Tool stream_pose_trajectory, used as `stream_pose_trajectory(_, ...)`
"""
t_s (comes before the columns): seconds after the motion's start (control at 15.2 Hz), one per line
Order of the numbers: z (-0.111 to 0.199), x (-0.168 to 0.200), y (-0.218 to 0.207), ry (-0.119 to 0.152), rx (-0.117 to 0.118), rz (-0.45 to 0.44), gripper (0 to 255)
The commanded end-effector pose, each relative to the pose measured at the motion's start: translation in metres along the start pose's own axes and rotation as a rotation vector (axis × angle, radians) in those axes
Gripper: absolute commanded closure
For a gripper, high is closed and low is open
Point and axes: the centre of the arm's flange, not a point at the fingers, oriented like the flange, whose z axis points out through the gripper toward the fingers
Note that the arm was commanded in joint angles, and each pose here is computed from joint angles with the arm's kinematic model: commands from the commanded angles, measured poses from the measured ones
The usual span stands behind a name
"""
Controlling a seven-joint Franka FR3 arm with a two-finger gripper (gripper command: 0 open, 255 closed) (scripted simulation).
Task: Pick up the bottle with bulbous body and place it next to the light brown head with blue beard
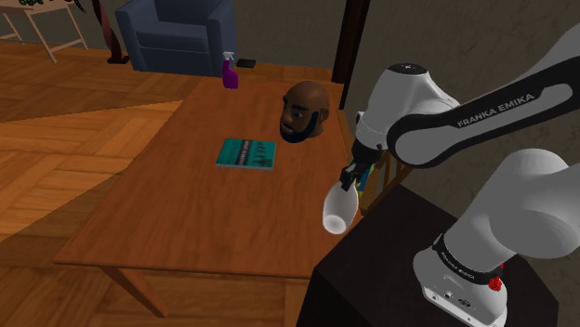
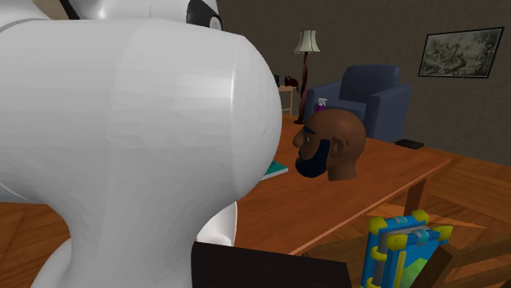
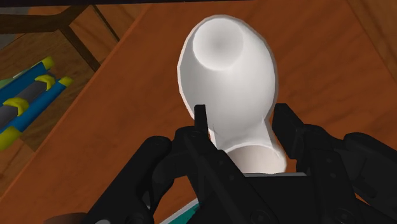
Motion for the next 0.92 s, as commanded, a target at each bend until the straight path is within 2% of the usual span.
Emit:
stream_pose_trajectory(0.0, -0.010, 0.000, 0.000, 0.000, 0.000, 0.000, 255)
stream_pose_trajectory(0.86, -0.079, 0.006, 0.000, 0.000, 0.000, 0.000, 255)
